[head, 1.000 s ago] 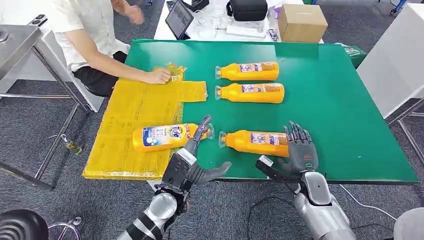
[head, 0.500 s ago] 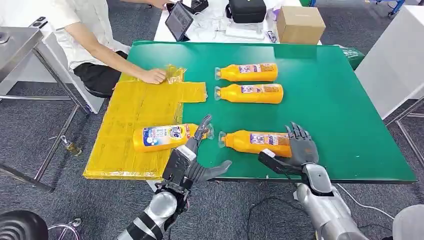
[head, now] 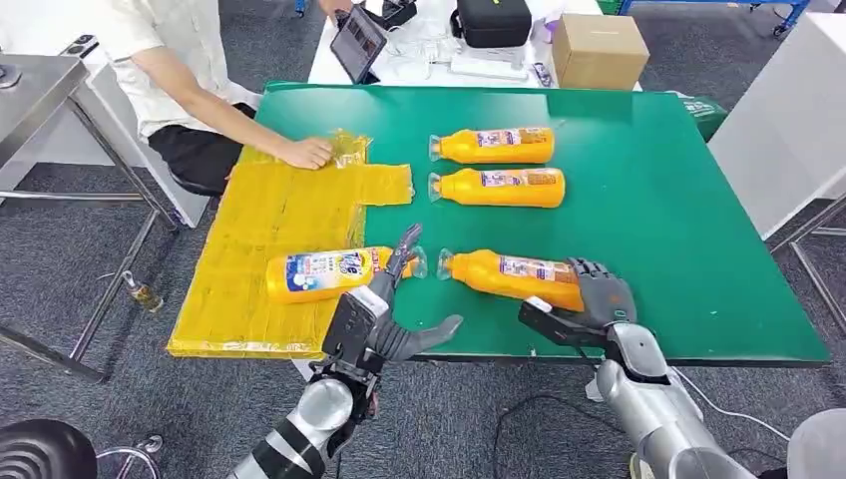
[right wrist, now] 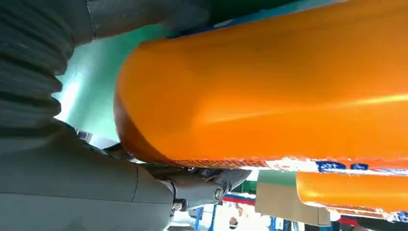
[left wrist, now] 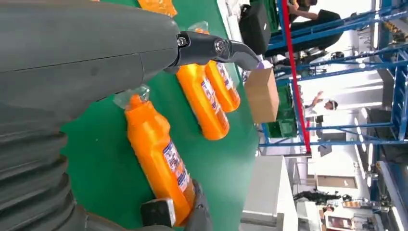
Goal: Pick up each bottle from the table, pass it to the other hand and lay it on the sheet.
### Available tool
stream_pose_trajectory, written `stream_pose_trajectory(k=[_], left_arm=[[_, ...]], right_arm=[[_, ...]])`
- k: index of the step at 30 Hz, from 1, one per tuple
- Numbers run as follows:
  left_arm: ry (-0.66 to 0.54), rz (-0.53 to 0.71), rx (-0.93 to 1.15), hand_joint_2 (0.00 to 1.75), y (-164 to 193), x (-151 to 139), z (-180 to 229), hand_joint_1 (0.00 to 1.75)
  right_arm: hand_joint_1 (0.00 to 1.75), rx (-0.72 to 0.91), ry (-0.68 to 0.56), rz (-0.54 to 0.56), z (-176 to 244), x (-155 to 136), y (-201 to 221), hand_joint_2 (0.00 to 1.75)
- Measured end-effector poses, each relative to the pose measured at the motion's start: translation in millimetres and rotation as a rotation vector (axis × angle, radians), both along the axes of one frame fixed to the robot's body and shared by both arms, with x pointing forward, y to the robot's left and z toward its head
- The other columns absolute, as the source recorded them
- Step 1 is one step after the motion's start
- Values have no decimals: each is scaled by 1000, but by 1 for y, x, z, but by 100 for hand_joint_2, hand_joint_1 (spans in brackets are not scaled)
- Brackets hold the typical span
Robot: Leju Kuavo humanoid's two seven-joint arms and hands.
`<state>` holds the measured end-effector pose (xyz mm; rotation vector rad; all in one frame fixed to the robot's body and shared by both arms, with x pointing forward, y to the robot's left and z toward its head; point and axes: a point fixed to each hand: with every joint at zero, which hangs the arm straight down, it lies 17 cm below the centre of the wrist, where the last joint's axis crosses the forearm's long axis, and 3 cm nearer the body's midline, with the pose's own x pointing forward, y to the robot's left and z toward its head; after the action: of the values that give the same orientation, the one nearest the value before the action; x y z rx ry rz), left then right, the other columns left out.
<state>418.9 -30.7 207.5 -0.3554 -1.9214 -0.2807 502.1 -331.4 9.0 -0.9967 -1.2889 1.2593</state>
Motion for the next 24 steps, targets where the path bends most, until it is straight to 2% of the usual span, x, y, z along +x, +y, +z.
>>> stream_pose_trajectory(k=[3, 8, 11, 13, 16, 20, 24], left_arm=[[-3, -7, -5, 175, -2, -1, 2, 0], [-21, 15, -50, 175, 4, 0, 8, 0], [2, 56, -111, 175, 14, 1, 7, 0], [114, 148, -236, 175, 38, 10, -8, 0], [247, 193, -349, 175, 55, 10, -45, 0], [322, 211, -406, 175, 65, -1, -77, 0], [384, 208, -417, 175, 69, -6, -95, 0]], right_arm=[[175, 63, 7, 36, -1, -2, 8, 175], [175, 372, 48, 98, -1, -13, 34, 175], [175, 473, 46, 104, -3, -24, 43, 175], [175, 590, -22, 118, 13, -32, 55, 175], [175, 718, -75, 112, 25, -48, 68, 175], [175, 840, -106, 125, 40, -66, 88, 175], [175, 877, -118, 138, 47, -75, 98, 175]])
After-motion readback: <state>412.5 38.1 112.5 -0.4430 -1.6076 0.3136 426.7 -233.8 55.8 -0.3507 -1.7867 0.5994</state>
